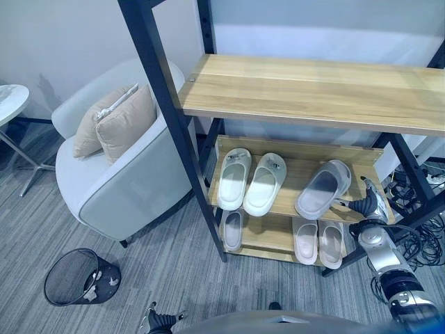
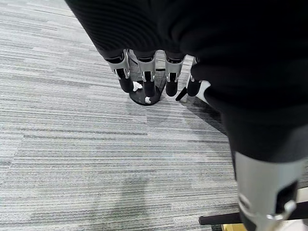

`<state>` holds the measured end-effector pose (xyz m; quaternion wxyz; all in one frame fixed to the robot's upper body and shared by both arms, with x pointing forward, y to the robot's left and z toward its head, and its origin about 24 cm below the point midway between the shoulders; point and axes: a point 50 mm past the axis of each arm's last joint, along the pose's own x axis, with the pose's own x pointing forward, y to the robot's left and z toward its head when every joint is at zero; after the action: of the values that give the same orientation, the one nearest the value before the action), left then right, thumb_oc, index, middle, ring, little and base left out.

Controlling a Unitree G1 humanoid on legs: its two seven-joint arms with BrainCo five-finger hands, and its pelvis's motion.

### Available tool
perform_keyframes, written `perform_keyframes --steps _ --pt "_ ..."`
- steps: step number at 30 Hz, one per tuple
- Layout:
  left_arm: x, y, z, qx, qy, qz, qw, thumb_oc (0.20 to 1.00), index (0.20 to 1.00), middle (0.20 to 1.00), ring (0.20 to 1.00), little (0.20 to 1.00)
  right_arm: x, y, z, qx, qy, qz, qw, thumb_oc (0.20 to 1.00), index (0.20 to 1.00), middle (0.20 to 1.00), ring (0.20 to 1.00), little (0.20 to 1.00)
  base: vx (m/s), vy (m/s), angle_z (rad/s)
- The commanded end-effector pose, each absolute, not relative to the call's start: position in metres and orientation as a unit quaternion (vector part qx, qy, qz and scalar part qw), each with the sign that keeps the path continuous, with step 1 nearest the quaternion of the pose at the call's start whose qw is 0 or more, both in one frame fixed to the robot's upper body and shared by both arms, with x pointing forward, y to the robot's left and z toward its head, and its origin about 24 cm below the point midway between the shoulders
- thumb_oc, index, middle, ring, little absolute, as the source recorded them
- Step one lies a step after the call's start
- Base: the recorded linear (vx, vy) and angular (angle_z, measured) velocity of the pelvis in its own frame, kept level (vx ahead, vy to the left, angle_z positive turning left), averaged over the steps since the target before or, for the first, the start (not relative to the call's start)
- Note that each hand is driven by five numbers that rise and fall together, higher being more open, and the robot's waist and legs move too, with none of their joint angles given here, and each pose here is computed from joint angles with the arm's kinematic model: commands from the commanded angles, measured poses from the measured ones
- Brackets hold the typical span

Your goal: Arrange the slippers neatly on the shoe rack.

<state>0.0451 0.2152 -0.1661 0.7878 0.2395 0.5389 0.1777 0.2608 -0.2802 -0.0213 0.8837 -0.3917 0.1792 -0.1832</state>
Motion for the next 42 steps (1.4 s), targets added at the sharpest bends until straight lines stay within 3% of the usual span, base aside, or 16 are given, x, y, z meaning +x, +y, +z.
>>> perform_keyframes --steps 1,26,28,29,42 --pt "0.04 0.182 -0.172 0.232 0.557 0.136 0.786 1.0 1.0 1.0 1.0 1.0 0.281 -0.29 0.014 -0.414 0.106 -0.221 0.877 1.0 1.0 1.0 1.0 1.0 0.0 0.0 0.0" --pt "0.054 0.182 -0.17 0.22 0.539 0.143 0.801 1.0 1.0 1.0 1.0 1.0 0.302 -0.297 0.025 -0.408 0.138 -0.232 0.872 1.0 1.0 1.0 1.0 1.0 0.0 0.0 0.0" --pt "0.056 0.182 -0.17 0.219 0.535 0.143 0.803 1.0 1.0 1.0 1.0 1.0 0.304 -0.297 0.024 -0.419 0.151 -0.224 0.867 0.413 0.413 0.413 0.413 0.413 -0.01 0.008 0.04" --pt "0.057 0.182 -0.17 0.218 0.534 0.145 0.804 1.0 1.0 1.0 1.0 1.0 0.306 -0.296 0.024 -0.421 0.154 -0.221 0.866 0.2 0.2 0.2 0.2 0.2 -0.01 0.004 0.03" --pt "0.051 0.182 -0.17 0.215 0.538 0.151 0.801 1.0 1.0 1.0 1.0 1.0 0.286 -0.302 0.02 -0.434 0.142 -0.257 0.852 0.2 0.2 0.2 0.2 0.2 0.0 0.001 0.0"
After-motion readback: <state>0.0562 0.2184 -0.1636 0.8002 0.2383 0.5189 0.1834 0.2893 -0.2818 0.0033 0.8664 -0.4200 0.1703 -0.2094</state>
